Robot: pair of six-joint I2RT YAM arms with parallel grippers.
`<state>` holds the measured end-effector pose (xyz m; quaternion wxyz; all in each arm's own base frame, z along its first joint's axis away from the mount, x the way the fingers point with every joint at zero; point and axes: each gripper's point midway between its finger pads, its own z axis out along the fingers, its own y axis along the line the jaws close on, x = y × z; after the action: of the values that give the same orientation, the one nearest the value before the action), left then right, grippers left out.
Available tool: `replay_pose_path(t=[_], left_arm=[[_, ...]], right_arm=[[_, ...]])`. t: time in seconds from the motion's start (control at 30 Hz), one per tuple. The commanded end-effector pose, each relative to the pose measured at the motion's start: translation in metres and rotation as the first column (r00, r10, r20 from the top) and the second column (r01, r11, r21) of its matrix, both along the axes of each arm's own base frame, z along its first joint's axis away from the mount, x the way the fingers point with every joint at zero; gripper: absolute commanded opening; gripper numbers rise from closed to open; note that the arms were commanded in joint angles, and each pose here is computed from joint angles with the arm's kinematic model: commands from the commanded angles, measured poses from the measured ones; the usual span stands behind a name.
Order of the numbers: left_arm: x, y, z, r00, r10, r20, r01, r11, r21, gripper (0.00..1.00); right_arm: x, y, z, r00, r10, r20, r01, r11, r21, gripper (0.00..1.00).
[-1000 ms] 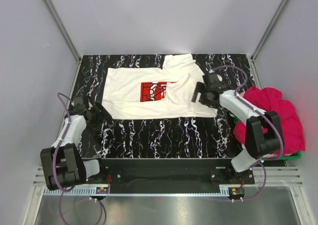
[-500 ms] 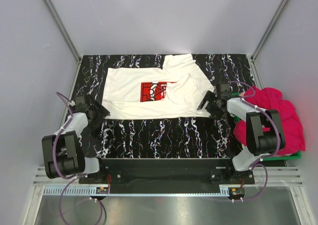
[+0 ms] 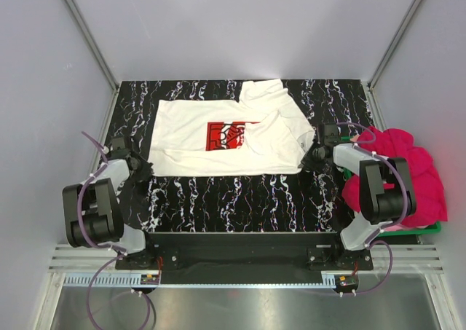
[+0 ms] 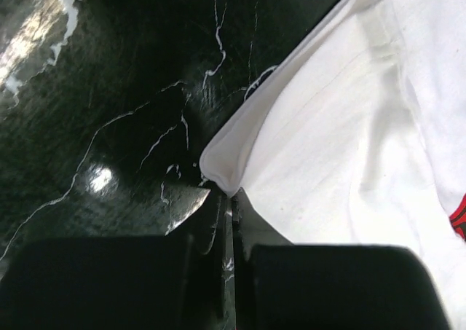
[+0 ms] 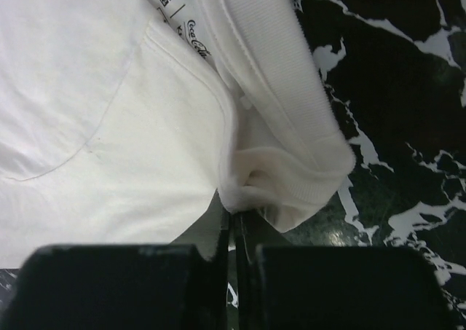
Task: Fold and stack the t-shirts
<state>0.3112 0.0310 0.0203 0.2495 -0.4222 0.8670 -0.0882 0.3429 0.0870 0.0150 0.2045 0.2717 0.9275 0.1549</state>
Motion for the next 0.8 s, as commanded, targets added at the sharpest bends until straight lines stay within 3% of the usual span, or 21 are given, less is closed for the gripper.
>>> replay_pose_path(t=[0.0, 0.17, 0.33, 0.57, 0.6, 0.63, 0.67, 0.77], left_arm=[[0.004, 0.011, 0.036, 0.998, 0.011, 0.070, -0.015, 0.999, 0.052, 0.00], [-0.035, 0.017, 0.083, 0.993, 0.022, 0.117, -0.030, 0.997, 0.071, 0.00], [-0.075, 0.005, 0.108, 0.994, -0.002, 0.113, -0.005, 0.998, 0.056, 0.01], [-0.116, -0.023, 0.142, 0.984, -0.043, 0.170, 0.043, 0.999, 0.005, 0.12], [-0.120, -0.028, 0.141, 0.985, -0.055, 0.166, 0.058, 0.998, -0.009, 0.16], [-0.129, -0.032, 0.139, 0.986, -0.062, 0.155, 0.065, 0.998, -0.015, 0.20], [-0.134, -0.037, 0.137, 0.985, -0.079, 0.152, 0.084, 0.996, -0.030, 0.26], [-0.151, -0.047, 0.121, 0.987, -0.118, 0.105, 0.123, 0.991, -0.049, 0.55]], right_arm=[[-0.015, -0.008, 0.015, 1.000, 0.003, -0.019, -0.004, 0.999, -0.036, 0.00], [-0.036, -0.017, 0.049, 1.000, 0.015, -0.023, -0.017, 0.996, -0.082, 0.02], [-0.067, -0.014, 0.067, 0.999, 0.007, -0.052, -0.009, 0.999, -0.046, 0.12], [-0.115, -0.011, 0.089, 0.999, -0.030, -0.032, 0.031, 0.999, 0.018, 0.16], [-0.120, -0.009, 0.091, 0.999, -0.030, -0.032, 0.031, 0.999, 0.034, 0.20], [-0.127, -0.009, 0.091, 0.999, -0.029, -0.043, 0.031, 0.999, 0.040, 0.40], [-0.133, -0.007, 0.095, 0.999, -0.029, -0.033, 0.031, 0.998, 0.054, 0.53], [-0.152, -0.004, 0.106, 0.999, -0.025, -0.022, 0.027, 0.996, 0.084, 0.67]])
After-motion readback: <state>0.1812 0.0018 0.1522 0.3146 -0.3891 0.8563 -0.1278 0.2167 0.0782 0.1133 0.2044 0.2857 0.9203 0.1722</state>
